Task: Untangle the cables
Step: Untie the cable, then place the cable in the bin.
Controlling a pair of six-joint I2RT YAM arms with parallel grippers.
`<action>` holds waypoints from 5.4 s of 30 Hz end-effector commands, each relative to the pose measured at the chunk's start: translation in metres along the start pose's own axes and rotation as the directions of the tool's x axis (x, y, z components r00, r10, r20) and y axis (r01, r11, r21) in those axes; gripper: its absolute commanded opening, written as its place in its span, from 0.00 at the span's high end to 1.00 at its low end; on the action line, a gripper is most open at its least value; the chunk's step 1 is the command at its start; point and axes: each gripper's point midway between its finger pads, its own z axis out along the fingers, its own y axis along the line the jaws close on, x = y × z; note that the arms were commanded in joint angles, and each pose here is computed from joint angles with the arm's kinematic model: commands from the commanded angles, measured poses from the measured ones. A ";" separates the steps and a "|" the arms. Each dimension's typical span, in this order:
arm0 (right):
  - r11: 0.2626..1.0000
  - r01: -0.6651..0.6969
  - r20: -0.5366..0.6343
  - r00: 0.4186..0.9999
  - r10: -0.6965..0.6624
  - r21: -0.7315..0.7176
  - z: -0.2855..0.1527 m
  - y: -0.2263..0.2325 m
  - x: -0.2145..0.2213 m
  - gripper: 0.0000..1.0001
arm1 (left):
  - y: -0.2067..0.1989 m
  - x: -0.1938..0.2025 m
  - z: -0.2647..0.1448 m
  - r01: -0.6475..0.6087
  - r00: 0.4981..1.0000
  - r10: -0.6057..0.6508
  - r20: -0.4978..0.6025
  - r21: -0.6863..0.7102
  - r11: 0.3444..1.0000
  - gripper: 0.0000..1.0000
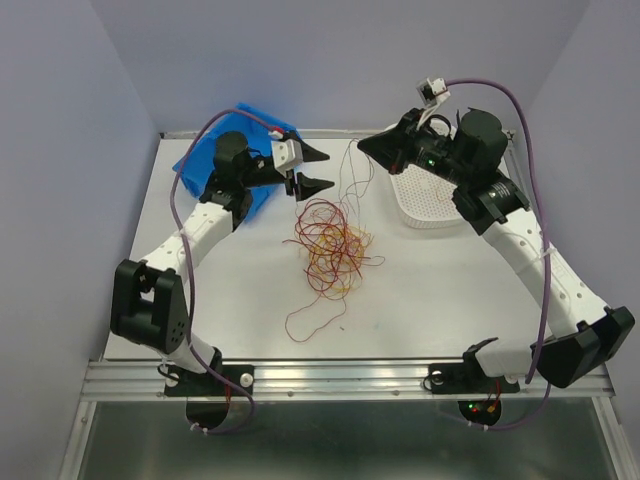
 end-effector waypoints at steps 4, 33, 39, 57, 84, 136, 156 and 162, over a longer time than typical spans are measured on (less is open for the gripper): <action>0.992 0.054 0.085 0.995 -0.044 -0.116 -0.011 0.036 -0.036 0.99 | 0.001 -0.027 0.027 -0.015 0.998 0.008 0.068 0.105 0.994 0.37; 0.986 0.061 -0.016 0.998 -0.059 0.158 0.016 -0.061 0.061 0.21 | 0.095 -0.274 -0.092 -0.460 0.884 0.402 -0.236 -0.590 0.663 1.00; 0.975 0.184 0.042 0.983 -0.180 -0.126 0.037 -0.033 0.077 0.16 | 0.092 -0.339 -0.118 -0.453 0.869 0.453 -0.199 -0.688 0.567 1.00; 0.788 0.204 0.159 0.978 -0.136 -0.581 0.096 0.017 0.136 0.10 | 0.081 -0.369 -0.138 -0.393 0.875 0.464 -0.138 -0.762 0.515 1.00; 0.762 0.183 0.187 0.979 -0.083 -0.621 0.089 0.040 0.145 0.14 | 0.193 -0.204 -0.186 -0.340 0.940 0.190 -0.284 -0.821 0.458 1.00; 0.837 0.155 0.176 0.982 -0.071 -0.525 0.011 0.056 0.156 0.16 | 0.207 0.195 -0.302 -0.084 0.750 -0.505 -0.428 -0.818 0.569 1.00; 0.847 0.124 0.146 0.988 -0.055 -0.517 0.016 0.050 0.164 0.16 | 0.212 0.199 -0.291 -0.072 0.700 -0.524 -0.485 -0.778 0.624 0.49; 0.852 0.112 0.137 0.989 -0.048 -0.512 0.017 0.049 0.167 0.17 | 0.216 0.158 -0.281 -0.137 0.728 -0.462 -0.506 -0.768 0.626 0.42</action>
